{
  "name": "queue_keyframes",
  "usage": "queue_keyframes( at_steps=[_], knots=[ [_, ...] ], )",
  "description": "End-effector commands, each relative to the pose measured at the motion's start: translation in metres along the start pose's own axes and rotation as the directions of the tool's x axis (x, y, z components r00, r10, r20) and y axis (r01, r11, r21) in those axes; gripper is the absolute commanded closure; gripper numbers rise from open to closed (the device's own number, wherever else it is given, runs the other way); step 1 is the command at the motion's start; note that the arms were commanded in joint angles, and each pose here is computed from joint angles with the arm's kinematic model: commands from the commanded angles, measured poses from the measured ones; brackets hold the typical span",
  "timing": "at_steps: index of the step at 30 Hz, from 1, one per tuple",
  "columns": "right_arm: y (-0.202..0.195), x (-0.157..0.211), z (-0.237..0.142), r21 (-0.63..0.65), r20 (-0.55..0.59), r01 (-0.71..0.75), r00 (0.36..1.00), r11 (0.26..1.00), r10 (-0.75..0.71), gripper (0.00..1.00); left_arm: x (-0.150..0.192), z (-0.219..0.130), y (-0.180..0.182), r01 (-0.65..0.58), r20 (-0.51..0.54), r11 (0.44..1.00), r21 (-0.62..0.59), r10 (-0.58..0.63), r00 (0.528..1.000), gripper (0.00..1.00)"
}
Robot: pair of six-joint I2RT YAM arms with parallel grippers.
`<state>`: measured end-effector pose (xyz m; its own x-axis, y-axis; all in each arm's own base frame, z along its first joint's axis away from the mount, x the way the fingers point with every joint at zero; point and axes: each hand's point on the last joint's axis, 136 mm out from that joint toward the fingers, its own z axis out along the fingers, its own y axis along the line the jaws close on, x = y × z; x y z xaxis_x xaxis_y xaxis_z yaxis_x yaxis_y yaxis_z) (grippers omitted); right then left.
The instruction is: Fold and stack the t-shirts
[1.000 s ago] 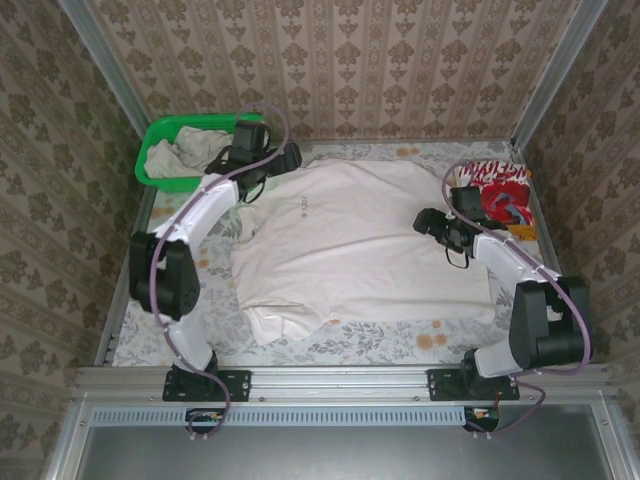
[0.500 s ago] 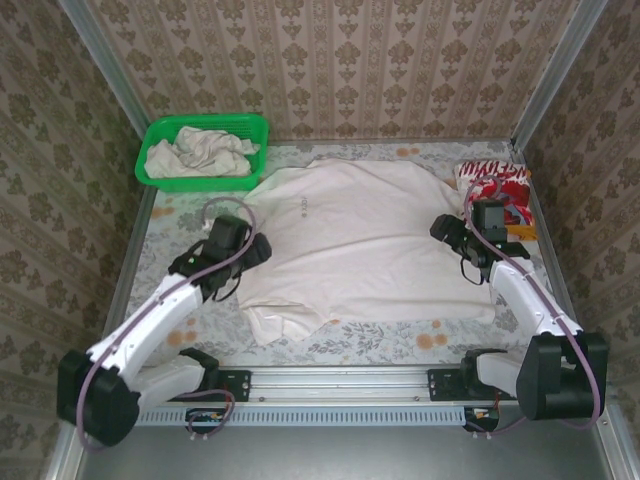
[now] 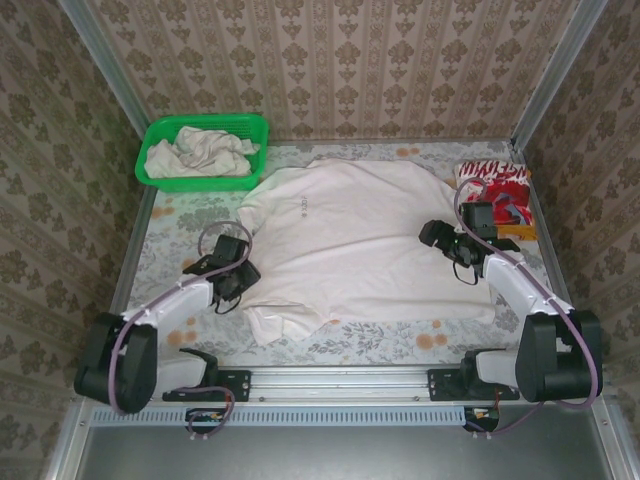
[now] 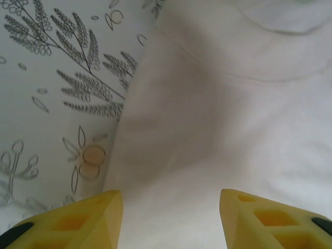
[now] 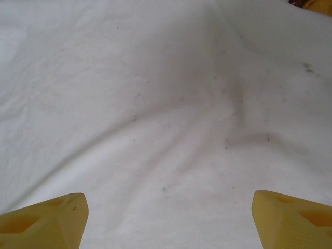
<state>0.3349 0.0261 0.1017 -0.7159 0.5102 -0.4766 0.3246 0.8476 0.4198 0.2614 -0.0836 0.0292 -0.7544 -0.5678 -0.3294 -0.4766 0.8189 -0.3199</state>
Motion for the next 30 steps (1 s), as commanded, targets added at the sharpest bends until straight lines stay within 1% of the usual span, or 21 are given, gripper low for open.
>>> queue_keyframes(
  at_steps=[1,6,9,12,14,16,19,23,27,30],
  knots=[
    [0.007,-0.001,-0.001,-0.031,0.007,0.012,1.000,0.999,-0.012,0.17,-0.014,0.009,-0.017,-0.021,0.003,0.998,0.060,0.021,1.000,0.47],
    [0.005,0.002,-0.005,-0.024,0.006,0.011,1.000,1.000,-0.010,0.16,-0.027,0.025,-0.021,-0.043,-0.013,0.998,0.051,0.044,0.999,0.45],
    [0.004,0.003,-0.010,-0.022,0.012,0.012,1.000,1.000,-0.012,0.16,-0.034,0.024,-0.027,-0.056,-0.007,0.997,0.056,0.056,0.998,0.43],
    [0.004,0.003,-0.015,-0.022,0.020,0.017,1.000,1.000,-0.016,0.16,-0.038,0.008,-0.031,-0.063,0.020,0.996,0.068,0.061,0.998,0.42],
    [0.003,0.003,-0.018,-0.018,0.026,0.018,1.000,1.000,-0.018,0.16,-0.040,-0.011,-0.028,-0.075,0.051,0.995,0.061,0.072,0.996,0.38],
    [0.002,0.005,-0.018,-0.017,0.026,0.020,0.999,1.000,-0.020,0.16,-0.038,-0.029,-0.021,-0.077,0.060,0.996,0.048,0.074,0.995,0.35],
    [0.003,0.005,-0.017,-0.022,0.024,0.019,1.000,1.000,-0.018,0.16,-0.023,-0.051,-0.003,-0.053,0.041,0.998,0.036,0.052,0.998,0.33],
    [0.006,0.004,-0.015,-0.034,0.027,0.016,1.000,0.999,-0.015,0.16,0.007,-0.073,0.021,0.021,0.002,0.998,0.059,-0.021,1.000,0.31],
    [0.009,0.001,-0.013,-0.045,0.021,0.014,1.000,0.999,-0.013,0.17,0.036,-0.080,0.033,0.138,-0.075,0.984,0.111,-0.130,0.989,0.31],
    [0.011,0.000,-0.010,-0.049,0.015,0.016,1.000,0.999,-0.016,0.17,0.056,-0.080,0.036,0.203,-0.140,0.972,0.122,-0.185,0.973,0.30]
  ],
)
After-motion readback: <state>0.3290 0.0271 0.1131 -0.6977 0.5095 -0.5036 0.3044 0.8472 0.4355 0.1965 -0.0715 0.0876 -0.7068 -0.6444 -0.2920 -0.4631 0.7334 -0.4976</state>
